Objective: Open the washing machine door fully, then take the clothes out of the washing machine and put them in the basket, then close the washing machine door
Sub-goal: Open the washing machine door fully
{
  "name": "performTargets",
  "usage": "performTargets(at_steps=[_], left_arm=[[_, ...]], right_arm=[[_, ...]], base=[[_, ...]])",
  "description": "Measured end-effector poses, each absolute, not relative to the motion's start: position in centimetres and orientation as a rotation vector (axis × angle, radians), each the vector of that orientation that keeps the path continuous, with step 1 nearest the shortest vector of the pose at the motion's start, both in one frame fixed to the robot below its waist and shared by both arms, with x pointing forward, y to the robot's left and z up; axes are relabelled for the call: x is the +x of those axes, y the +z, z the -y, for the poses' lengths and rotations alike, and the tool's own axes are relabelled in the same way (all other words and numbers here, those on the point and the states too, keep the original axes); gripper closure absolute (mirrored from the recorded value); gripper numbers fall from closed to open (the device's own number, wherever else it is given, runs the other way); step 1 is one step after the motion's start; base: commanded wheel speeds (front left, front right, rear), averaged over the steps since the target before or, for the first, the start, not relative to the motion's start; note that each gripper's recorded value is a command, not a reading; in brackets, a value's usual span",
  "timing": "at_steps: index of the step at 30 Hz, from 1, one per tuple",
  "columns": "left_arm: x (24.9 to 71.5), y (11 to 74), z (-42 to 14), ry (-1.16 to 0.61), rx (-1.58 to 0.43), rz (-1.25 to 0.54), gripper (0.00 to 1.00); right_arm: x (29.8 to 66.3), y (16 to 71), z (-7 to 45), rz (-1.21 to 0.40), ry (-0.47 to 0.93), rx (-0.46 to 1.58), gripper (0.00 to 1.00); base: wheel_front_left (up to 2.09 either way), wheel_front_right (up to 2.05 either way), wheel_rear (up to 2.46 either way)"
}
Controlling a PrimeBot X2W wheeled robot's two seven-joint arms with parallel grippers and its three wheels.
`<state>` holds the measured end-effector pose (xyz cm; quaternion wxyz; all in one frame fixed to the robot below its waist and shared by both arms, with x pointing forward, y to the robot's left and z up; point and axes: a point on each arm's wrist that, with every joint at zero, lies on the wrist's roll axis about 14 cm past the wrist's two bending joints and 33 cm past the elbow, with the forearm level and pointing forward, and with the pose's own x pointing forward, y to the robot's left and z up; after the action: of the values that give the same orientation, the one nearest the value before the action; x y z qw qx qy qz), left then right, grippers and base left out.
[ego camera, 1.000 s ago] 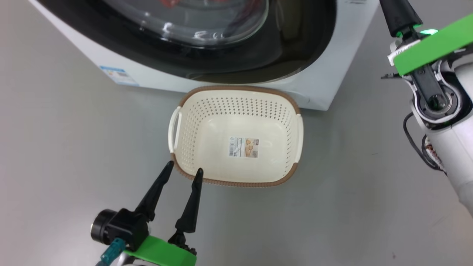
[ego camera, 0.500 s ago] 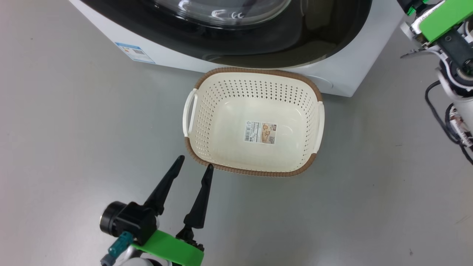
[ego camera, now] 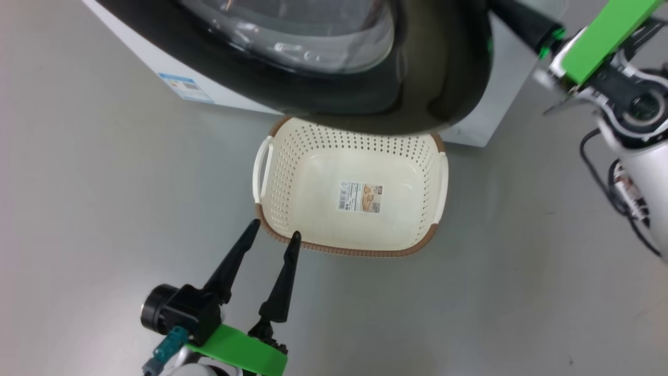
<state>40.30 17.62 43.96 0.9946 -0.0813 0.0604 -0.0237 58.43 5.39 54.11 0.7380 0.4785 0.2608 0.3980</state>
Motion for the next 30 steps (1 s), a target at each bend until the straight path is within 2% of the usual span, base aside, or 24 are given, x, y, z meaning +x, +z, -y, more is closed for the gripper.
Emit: performTargets(at_steps=[15,22,30], left_arm=[[39.7,45.6,-16.9,-0.070,-0.159,-0.076,0.00],[39.8,45.9,-17.2,-0.063,-0.155,-0.066,0.00],[39.7,45.8,-17.4,-0.059,-0.151,-0.068,0.00]], right_arm=[[52.6,53.7,-6.1,-0.670,0.940,1.011,1.00],[51.4,53.7,-6.5,-0.685,0.969,1.005,1.00],[51.7,53.7,-6.4,-0.648,0.947,0.996,1.00]], base=[[0.00,0.00,0.00],[0.00,0.00,0.00],[0.00,0.00,0.00]])
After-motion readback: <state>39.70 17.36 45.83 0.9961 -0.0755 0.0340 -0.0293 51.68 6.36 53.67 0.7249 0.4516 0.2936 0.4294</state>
